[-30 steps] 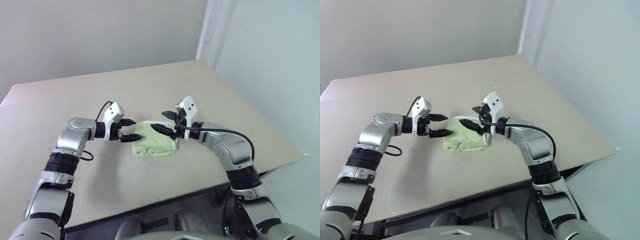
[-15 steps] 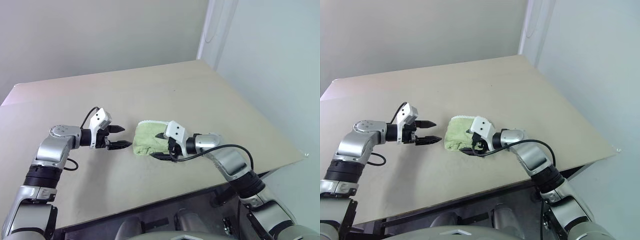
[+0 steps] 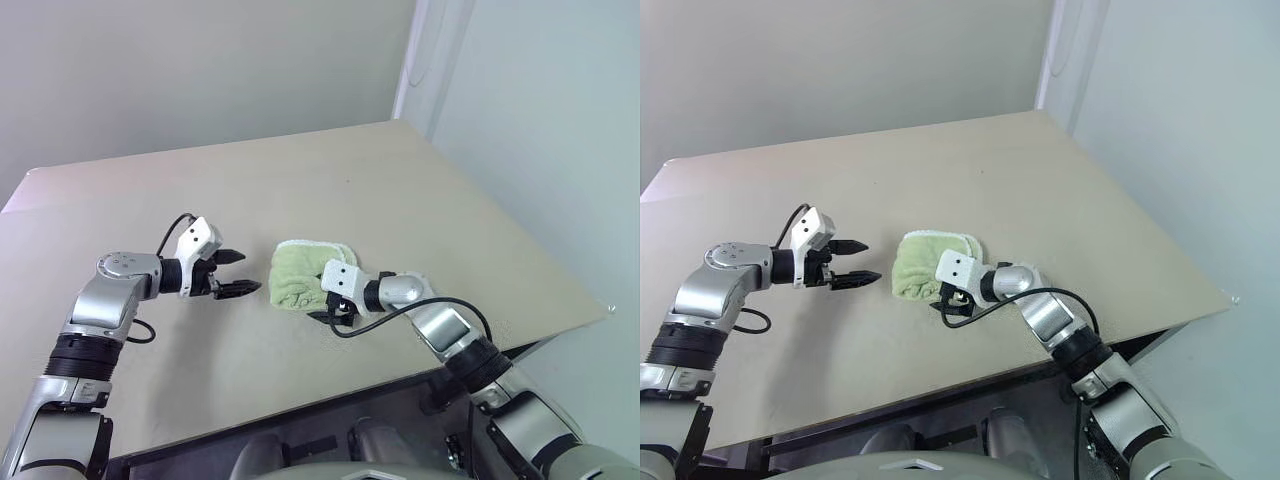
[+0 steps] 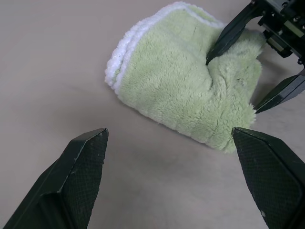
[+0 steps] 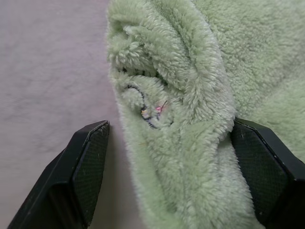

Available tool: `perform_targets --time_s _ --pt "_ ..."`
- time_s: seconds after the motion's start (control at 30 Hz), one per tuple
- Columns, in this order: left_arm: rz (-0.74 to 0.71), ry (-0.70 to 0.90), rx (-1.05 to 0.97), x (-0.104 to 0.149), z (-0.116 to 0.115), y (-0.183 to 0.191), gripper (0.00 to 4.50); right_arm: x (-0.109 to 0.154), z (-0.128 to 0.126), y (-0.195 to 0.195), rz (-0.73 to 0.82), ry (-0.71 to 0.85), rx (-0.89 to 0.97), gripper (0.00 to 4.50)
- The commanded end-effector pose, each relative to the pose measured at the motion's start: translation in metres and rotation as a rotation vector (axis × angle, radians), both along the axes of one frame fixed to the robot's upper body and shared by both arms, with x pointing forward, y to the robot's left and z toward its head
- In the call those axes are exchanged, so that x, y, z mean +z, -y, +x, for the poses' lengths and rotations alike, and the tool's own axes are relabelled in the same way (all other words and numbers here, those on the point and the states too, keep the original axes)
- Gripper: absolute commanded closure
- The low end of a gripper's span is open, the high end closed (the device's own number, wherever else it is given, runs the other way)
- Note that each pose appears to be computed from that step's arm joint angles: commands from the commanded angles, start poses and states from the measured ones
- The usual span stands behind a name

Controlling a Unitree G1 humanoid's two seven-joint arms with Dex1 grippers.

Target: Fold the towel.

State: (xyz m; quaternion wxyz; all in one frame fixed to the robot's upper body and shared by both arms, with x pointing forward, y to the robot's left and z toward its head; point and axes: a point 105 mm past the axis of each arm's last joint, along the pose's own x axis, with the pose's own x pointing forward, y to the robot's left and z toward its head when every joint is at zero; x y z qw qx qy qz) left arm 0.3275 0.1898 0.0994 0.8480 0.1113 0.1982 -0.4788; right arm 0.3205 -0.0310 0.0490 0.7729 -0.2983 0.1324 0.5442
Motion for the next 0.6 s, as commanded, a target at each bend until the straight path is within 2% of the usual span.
perform_targets --time_s 0.03,0.1,0.23,0.37,0.5,0.6 --pt "0.012 0.058 -0.001 0.015 0.007 -0.002 0.08 -0.001 0.008 0.005 -0.069 0.083 -0.003 1.12" --pt "0.014 0.059 -0.001 0.015 0.007 -0.002 0.08 -0.001 0.006 0.004 -0.072 0.096 0.011 1.74" --pt "0.019 0.06 0.007 0.014 0.008 -0.004 0.08 0.005 0.004 -0.002 -0.045 0.108 0.032 3.27" --pt "0.026 0.06 0.011 0.011 0.009 -0.004 0.08 0.019 0.006 -0.006 0.018 0.11 0.023 4.49" --pt "0.023 0.058 0.016 0.01 0.011 -0.004 0.08 0.043 0.01 -0.009 0.143 0.087 -0.009 4.49" --pt "0.037 0.062 0.015 0.007 0.012 -0.003 0.08 0.101 0.017 -0.002 0.403 0.07 -0.067 4.49"
